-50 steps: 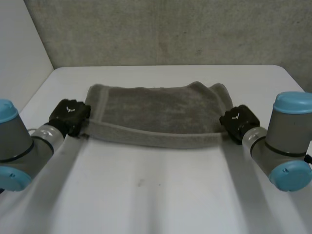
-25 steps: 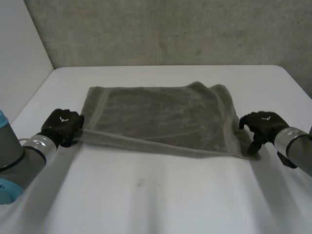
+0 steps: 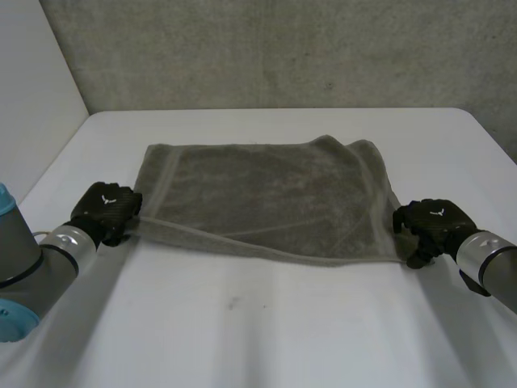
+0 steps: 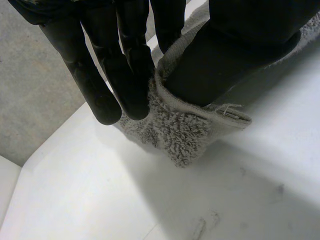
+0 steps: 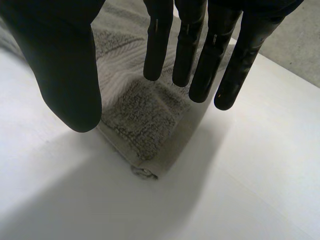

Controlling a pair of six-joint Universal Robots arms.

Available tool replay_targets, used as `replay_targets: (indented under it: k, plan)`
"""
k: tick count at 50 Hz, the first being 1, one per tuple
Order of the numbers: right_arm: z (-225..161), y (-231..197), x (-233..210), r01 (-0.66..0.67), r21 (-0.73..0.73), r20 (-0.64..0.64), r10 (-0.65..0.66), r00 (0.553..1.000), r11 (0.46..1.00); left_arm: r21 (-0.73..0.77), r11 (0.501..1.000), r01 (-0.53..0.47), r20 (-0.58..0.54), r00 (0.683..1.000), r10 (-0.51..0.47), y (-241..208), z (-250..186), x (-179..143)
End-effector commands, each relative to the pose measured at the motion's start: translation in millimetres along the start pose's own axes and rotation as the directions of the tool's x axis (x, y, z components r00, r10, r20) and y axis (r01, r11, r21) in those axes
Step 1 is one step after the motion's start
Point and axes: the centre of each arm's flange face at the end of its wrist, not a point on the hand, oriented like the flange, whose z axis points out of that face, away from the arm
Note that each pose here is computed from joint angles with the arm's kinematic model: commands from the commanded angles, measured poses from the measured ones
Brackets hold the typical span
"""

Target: Fold the towel.

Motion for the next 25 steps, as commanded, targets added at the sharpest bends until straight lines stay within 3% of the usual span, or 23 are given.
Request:
replay_targets:
  k: [1,25]
  plan:
    - [7.3,7.8,-1.3,0.032,-0.022,0.012,-0.032,0.999,0.999,-0.003,1.0,0.002,0.004,1.0,-0.002,1.2,0.4,-1.6]
    - [27.9,9.4,6.9,0.047,-0.017,-0.001,-0.047,0.999,0.999,0.0,1.0,0.001,0.002,1.0,-0.001,0.4,0.5,-0.9]
